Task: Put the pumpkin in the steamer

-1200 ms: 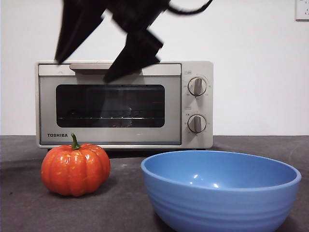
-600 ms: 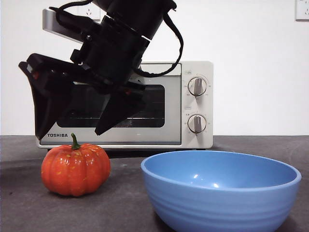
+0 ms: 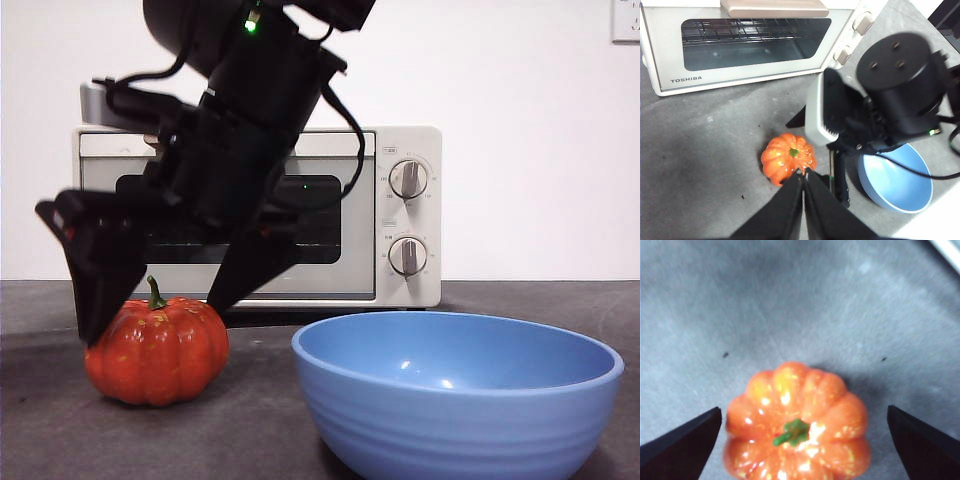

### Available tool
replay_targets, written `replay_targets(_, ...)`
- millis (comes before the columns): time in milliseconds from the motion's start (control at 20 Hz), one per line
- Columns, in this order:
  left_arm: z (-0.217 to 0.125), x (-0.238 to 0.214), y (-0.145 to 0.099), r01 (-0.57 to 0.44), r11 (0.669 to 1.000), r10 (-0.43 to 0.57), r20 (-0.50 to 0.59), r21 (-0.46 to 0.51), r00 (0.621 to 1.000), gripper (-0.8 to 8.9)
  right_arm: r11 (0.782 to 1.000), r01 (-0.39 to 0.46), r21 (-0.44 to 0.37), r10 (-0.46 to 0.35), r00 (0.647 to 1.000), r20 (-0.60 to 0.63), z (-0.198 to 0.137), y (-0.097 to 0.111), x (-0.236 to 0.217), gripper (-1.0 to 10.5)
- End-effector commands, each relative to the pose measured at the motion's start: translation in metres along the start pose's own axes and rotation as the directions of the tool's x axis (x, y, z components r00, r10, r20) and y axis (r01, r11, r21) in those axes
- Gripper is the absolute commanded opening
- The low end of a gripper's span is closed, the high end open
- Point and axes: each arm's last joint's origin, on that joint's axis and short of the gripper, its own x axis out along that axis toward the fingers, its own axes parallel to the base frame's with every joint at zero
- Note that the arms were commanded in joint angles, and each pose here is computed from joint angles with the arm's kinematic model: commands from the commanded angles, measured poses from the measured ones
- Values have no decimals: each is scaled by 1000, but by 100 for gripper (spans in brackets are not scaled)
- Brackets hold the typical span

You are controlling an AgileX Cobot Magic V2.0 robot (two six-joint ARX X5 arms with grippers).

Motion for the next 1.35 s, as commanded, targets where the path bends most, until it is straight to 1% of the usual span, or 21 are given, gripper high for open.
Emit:
replay_targets(50, 5, -4, -3, 5, 1000, -5, 26, 25, 1000, 15, 1000, -5, -6, 5, 1000, -7, 0, 4, 12, 553)
replay_targets(200, 5, -4, -3, 5, 1000, -5, 26, 25, 1000, 15, 1000, -6, -6, 6, 1000, -10, 0, 4, 13, 552)
replay_targets(300, 5, -4, -3, 5, 1000, -5, 26, 25, 1000, 16, 1000, -5, 2, 5, 1000, -16, -1, 4, 13, 532)
replay_targets(450, 5, -4, -3, 5, 1000, -5, 26, 25, 1000, 15, 1000, -6, 8, 6, 999, -36, -3, 4, 13, 407)
replay_targets(550, 5, -4, -3, 5, 1000, -5, 26, 25, 1000, 16, 1000, -5, 13, 5, 999, -36, -3, 4, 13, 372)
replay_targets(700, 5, -4, -3, 5, 1000, -5, 26, 25, 1000, 15, 1000, -4, 23, 4, 1000, -31, -2, 4, 12, 368)
replay_targets(800, 5, -4, -3, 5, 1000, -5, 26, 25, 1000, 15, 1000, -4, 23, 5, 1000, -7, 2, 5, 3, 368)
replay_targets(950, 5, -4, -3, 5, 1000, -5, 26, 26, 1000, 16, 1000, 6, 22, -8, 998, 58, 14, 5, -26, 368)
replay_targets(1100, 5, -4, -3, 5, 1000, -5, 26, 26, 1000, 15, 1000, 14, 23, -16, 994, 105, 21, 6, -65, 369)
replay_targets(1350, 5, -4, -3, 5, 1000, -5, 26, 26, 1000, 15, 999, 40, 36, -44, 992, 118, 14, 2, -141, 369)
